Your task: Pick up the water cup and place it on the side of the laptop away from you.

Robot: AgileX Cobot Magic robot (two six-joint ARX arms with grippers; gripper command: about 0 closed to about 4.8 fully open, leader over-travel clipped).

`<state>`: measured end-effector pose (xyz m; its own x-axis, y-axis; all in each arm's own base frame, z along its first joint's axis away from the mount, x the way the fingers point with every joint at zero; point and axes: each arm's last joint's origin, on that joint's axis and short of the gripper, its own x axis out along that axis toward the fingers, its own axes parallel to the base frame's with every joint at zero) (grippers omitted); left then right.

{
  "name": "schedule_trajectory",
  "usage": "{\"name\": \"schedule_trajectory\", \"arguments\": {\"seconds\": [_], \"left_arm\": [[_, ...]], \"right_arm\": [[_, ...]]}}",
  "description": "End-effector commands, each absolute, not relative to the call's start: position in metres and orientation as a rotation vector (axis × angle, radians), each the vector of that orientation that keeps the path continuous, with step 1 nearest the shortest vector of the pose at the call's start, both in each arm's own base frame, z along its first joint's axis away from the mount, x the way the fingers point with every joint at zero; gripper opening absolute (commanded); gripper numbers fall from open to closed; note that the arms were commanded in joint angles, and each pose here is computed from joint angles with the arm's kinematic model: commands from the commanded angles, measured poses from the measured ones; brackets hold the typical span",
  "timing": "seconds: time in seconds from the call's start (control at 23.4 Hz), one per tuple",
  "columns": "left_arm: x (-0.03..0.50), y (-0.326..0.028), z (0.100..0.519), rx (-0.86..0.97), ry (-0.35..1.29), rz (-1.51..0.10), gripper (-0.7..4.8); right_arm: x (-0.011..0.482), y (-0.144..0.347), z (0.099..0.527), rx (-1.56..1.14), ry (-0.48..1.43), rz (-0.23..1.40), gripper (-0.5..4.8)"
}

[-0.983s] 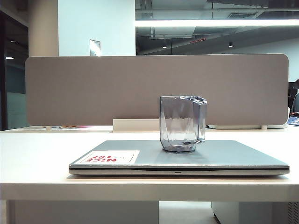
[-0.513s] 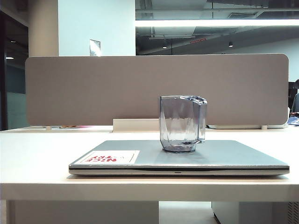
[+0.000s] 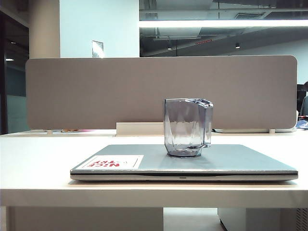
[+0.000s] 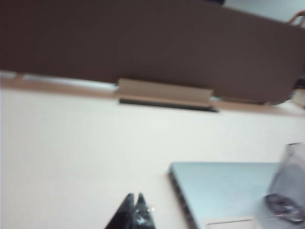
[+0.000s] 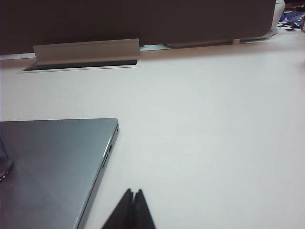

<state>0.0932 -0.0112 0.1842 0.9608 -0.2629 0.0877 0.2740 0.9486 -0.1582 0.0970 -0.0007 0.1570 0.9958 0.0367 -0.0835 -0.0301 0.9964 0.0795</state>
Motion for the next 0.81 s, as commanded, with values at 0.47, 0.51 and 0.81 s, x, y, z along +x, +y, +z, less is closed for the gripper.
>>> {"name": "schedule_trajectory", "arguments": {"seconds": [0.47,0.51,0.81], "left_arm": [[0.11,-0.018,0.257,-0.169,-0.012,-0.496,-0.05],[0.119,-0.02,0.262,-0.175,0.024,-0.498,-0.06],[0.168,-0.054,0.264,-0.137,0.095,-0.664,-0.05]], "right_arm": [[0.097,0.0,0.156,0.083,0.08,0.045,-0.01],[0.097,0.0,0.156,0.083,0.08,0.044,-0.01],[0.097,0.0,0.156,0.083,0.081,0.044,-0.01]]}}
